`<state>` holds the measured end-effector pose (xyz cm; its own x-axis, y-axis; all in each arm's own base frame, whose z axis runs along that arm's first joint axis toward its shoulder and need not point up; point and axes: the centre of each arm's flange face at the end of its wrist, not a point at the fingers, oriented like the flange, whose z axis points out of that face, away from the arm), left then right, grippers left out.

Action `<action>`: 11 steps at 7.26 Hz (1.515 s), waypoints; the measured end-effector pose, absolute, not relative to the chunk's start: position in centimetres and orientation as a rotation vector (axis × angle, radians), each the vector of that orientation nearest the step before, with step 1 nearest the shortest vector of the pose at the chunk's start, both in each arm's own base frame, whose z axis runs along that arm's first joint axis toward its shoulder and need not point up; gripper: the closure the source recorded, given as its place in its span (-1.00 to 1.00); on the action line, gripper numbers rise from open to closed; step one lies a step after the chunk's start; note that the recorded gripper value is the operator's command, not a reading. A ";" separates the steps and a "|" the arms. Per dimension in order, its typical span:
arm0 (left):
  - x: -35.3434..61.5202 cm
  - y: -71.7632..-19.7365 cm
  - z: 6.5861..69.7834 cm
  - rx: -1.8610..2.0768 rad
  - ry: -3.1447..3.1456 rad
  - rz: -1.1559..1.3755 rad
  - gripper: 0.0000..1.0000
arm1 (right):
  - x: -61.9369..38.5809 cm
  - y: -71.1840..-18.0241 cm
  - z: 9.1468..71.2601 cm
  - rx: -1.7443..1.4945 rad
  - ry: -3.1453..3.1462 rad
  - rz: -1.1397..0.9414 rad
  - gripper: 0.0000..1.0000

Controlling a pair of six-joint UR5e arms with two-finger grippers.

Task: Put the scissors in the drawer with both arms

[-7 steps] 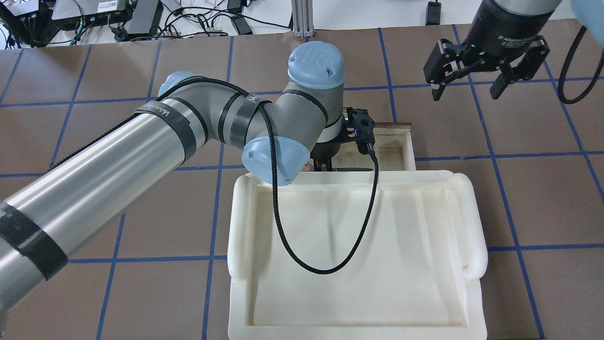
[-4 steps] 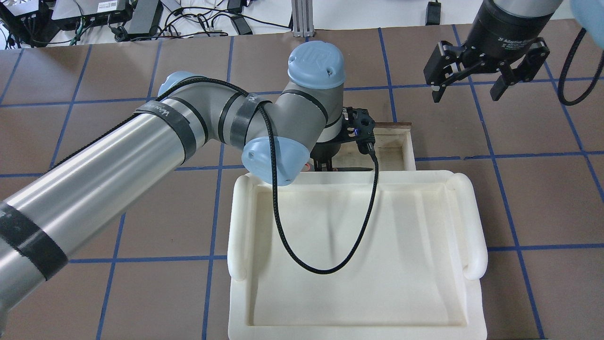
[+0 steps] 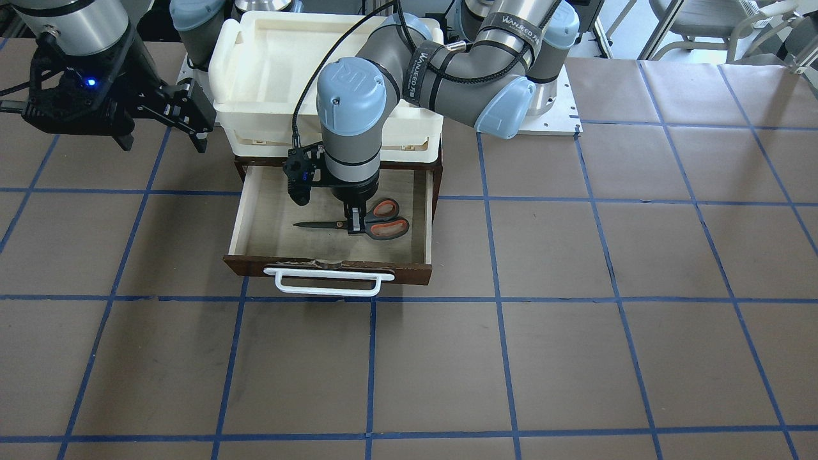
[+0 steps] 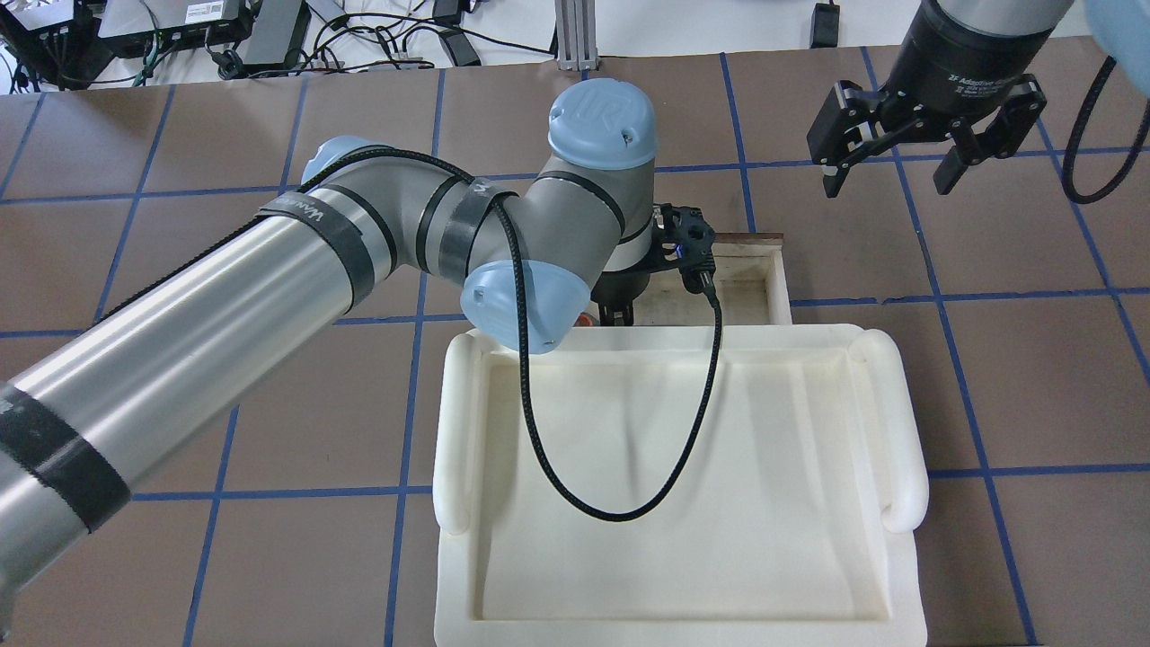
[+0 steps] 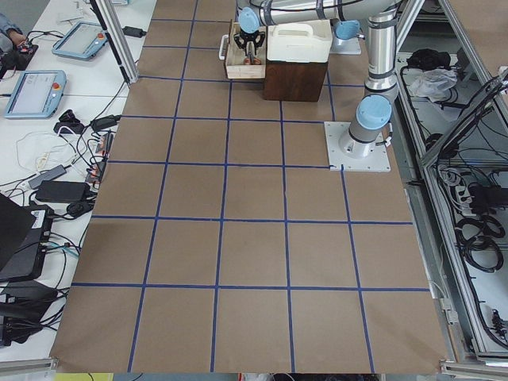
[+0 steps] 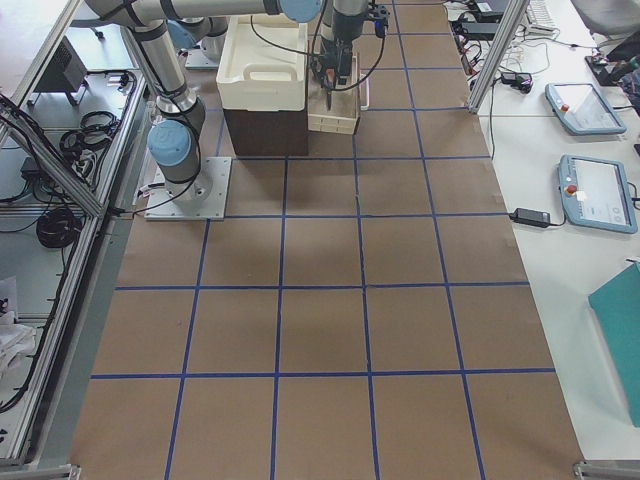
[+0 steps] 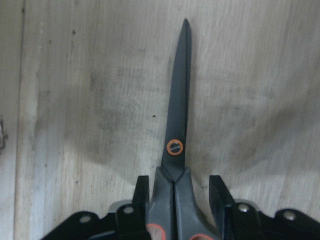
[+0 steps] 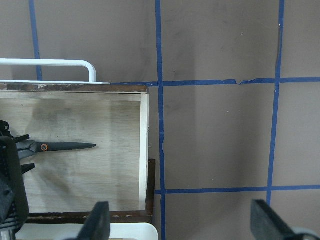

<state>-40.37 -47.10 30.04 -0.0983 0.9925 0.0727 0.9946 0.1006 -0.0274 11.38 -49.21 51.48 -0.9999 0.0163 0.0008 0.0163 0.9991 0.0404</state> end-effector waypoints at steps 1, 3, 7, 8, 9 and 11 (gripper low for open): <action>-40.4 -47.1 30.0 -2.059 -2.276 -0.044 -0.03 | 11.4 -49.2 51.4 -0.026 -3.140 -0.067 -1.00; -40.4 -47.0 30.3 -2.061 -2.277 -0.037 -0.08 | 11.4 -49.2 51.3 -0.024 -3.139 -0.065 -1.00; -40.2 -47.6 35.0 -2.082 -2.301 0.086 -0.18 | 11.4 -49.3 51.4 -0.023 -3.139 -0.050 -1.00; -40.0 -47.9 37.1 -2.085 -2.311 0.128 -0.24 | 11.4 -49.3 51.4 -0.023 -3.139 -0.050 -1.00; -39.5 -48.1 39.2 -2.078 -2.324 0.155 -0.33 | 11.4 -49.3 51.4 -0.023 -3.139 -0.050 -1.00; -34.7 -50.0 43.5 -1.921 -2.464 0.195 -0.50 | 11.4 -49.3 51.4 -0.023 -3.138 -0.050 -1.00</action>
